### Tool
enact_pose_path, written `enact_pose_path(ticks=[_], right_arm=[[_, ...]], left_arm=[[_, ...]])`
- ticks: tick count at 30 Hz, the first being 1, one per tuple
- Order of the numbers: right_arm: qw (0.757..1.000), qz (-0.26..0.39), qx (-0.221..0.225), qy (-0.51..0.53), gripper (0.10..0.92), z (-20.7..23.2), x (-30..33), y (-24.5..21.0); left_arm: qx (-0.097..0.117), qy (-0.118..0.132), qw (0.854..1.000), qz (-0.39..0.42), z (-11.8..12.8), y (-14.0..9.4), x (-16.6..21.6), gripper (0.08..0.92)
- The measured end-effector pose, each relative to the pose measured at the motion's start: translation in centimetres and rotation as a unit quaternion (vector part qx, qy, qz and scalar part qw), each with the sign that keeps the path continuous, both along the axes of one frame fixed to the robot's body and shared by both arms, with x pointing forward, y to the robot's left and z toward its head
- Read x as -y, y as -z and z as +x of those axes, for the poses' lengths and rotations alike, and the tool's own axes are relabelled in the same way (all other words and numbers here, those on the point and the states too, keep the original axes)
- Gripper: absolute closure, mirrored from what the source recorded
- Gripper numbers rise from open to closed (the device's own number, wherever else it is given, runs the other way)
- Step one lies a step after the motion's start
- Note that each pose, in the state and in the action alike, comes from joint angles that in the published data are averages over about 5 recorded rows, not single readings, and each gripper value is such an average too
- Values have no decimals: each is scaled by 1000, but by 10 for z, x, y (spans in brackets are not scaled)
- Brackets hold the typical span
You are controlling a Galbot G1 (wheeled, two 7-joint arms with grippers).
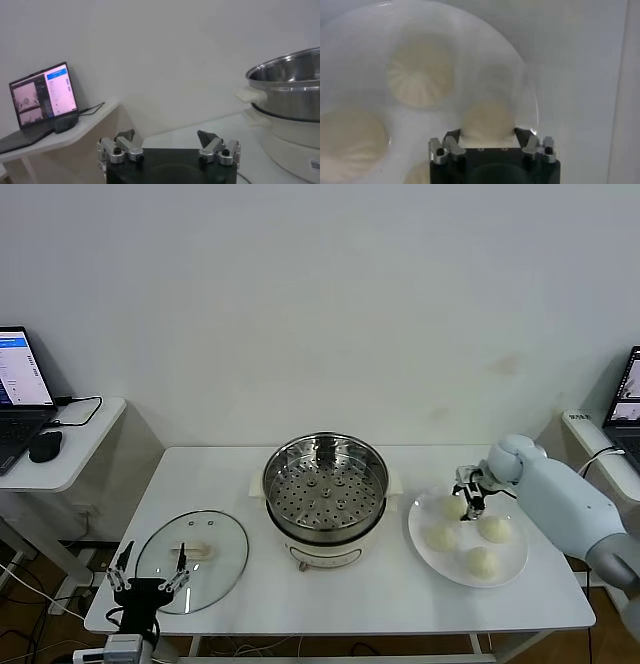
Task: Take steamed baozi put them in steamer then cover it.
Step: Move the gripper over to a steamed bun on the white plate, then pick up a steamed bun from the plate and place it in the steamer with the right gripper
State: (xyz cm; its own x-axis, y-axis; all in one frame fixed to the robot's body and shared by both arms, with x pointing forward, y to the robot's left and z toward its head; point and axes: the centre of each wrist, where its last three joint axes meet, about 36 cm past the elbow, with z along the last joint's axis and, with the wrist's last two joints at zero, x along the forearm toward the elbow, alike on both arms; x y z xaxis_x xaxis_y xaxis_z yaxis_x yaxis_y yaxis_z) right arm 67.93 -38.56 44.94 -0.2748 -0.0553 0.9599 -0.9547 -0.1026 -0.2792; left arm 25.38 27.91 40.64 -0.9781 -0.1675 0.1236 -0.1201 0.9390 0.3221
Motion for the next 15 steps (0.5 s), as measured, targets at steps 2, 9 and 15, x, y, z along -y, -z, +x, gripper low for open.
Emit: enact_pose_path(ticks=[2, 9, 15], right_arm=[[1000, 0, 1, 0, 441, 0, 1, -2], [1000, 6, 8, 0, 473, 1, 3, -15], [1000, 20, 22, -6, 471, 1, 2, -49]], left_arm=[[0, 0, 1000, 0, 0, 0, 0, 177], [3, 1, 1000, 0, 1, -1, 1, 177], [6, 6, 1000, 0, 3, -3, 0, 177]])
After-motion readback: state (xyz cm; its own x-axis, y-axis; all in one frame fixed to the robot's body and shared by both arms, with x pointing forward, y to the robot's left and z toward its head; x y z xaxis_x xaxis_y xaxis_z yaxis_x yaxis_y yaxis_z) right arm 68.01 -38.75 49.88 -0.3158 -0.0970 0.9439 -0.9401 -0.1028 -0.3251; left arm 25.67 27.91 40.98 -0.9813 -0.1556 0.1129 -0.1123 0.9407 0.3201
